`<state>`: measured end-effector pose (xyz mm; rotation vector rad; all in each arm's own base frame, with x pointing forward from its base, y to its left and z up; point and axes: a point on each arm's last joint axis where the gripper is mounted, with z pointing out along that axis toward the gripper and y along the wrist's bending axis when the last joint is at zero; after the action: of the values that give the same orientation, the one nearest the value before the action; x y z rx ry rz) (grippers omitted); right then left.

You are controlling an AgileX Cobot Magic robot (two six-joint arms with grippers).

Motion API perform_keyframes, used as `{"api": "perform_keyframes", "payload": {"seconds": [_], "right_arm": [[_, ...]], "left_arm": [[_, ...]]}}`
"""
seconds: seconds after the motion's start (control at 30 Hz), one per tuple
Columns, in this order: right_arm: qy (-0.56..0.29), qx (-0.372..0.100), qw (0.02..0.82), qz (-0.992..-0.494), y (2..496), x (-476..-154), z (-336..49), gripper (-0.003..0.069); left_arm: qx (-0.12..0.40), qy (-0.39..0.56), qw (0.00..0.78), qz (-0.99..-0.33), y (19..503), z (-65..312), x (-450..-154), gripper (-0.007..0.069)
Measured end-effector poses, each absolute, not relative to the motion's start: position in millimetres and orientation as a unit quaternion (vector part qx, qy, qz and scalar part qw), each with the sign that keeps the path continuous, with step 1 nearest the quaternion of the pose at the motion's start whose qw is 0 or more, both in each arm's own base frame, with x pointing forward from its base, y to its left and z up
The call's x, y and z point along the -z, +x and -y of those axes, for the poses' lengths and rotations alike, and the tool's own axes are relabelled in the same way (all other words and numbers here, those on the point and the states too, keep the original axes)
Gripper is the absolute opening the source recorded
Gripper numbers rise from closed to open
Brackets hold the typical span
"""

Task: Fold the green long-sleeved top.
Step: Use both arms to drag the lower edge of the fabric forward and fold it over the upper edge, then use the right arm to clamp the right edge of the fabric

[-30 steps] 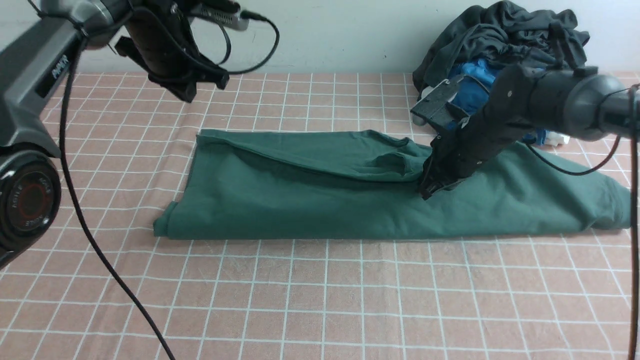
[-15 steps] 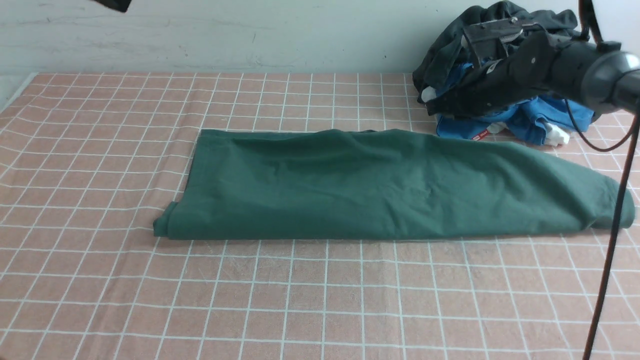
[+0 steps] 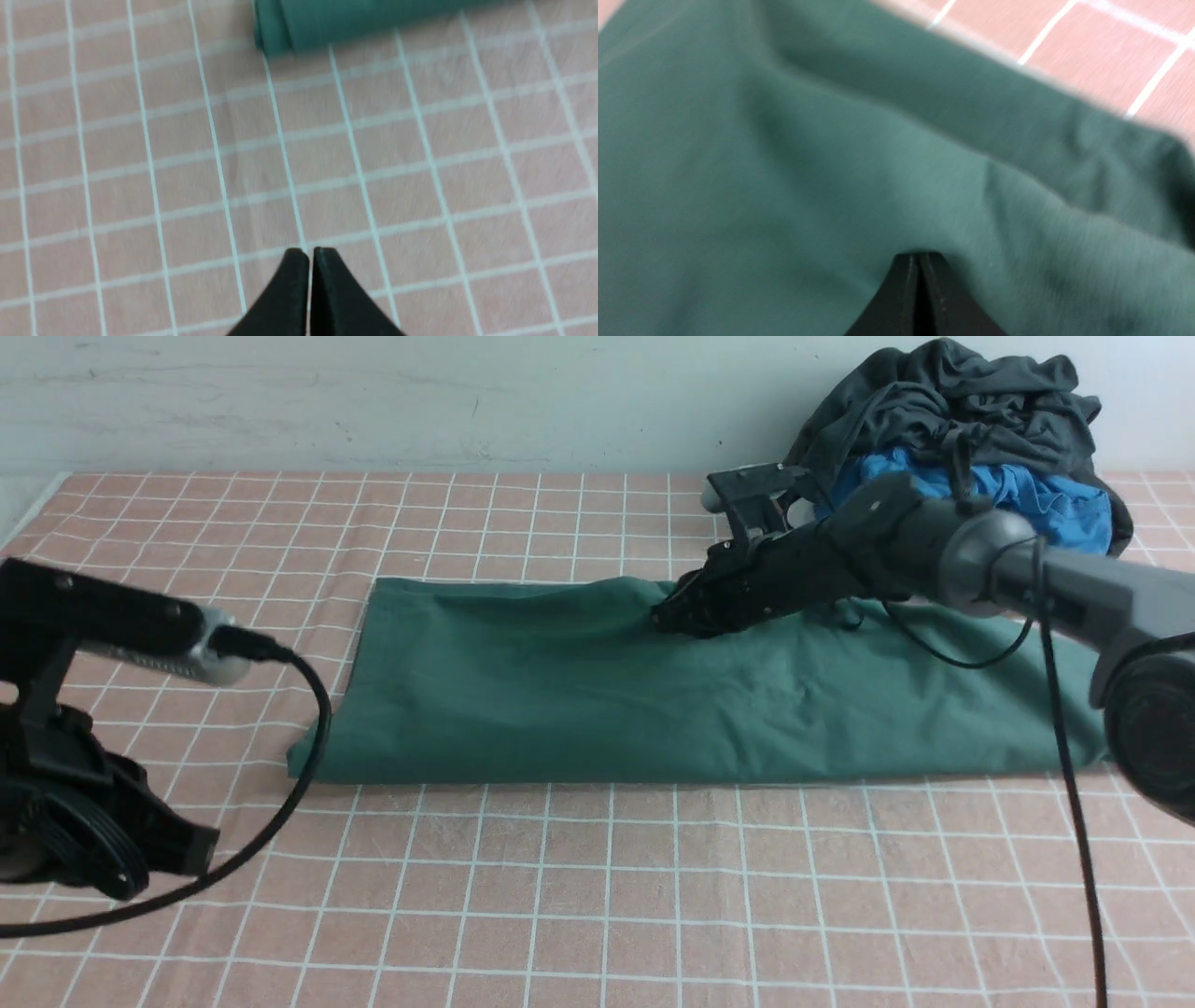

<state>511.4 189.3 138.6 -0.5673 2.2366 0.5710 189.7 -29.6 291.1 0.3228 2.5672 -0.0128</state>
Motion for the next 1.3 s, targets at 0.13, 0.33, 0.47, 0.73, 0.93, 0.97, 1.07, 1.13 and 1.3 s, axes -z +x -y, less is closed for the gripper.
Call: {"api": "perform_keyframes", "payload": {"seconds": [0.13, 0.33, 0.47, 0.73, 0.93, 0.97, 1.07, 1.13, 1.3], "right_arm": [[-0.186, -0.166, 0.439, -0.863, 524.9, -135.7, -181.1, 0.0001], [-0.24, -0.186, 0.399, -0.865, 508.6, -211.4, -146.8, 0.0064], [-0.233, -0.161, 0.267, -0.921, 478.2, -239.9, -111.2, 0.0074], [-0.115, 0.037, 0.088, -0.989, 448.2, -197.6, -8.3, 0.0076], [0.029, 0.108, 0.166, -0.98, 462.0, -189.2, 65.8, 0.0076], [0.049, 0.103, 0.159, -0.981, 459.1, -188.5, 73.5, 0.0076], [0.077, 0.084, 0.149, -0.982, 450.9, -196.2, 85.9, 0.008], [0.091, 0.055, 0.158, -0.982, 440.8, -219.9, 92.6, 0.0116], [0.126, 0.019, 0.159, -0.979, 427.3, -236.4, 111.2, 0.0269]], "left_arm": [[-0.014, 0.129, 0.229, -0.965, 182.6, 25.6, -282.4, -0.0003], [-0.033, 0.135, 0.226, -0.964, 181.9, 22.5, -276.8, -0.0003], [-0.031, 0.134, 0.243, -0.96, 184.6, 23.2, -277.7, -0.0003], [-0.004, 0.121, 0.253, -0.96, 185.6, 27.6, -278.4, -0.0003], [0.005, 0.118, 0.261, -0.958, 186.8, 29.2, -279.2, -0.0003], [0.005, 0.118, 0.261, -0.958, 186.8, 29.2, -279.2, -0.0003], [0.004, 0.118, 0.261, -0.958, 186.8, 29.0, -279.2, -0.0003], [0.004, 0.119, 0.263, -0.957, 187.1, 29.0, -279.4, -0.0003], [0.004, 0.119, 0.263, -0.957, 187.1, 29.0, -279.4, -0.0003]]}}
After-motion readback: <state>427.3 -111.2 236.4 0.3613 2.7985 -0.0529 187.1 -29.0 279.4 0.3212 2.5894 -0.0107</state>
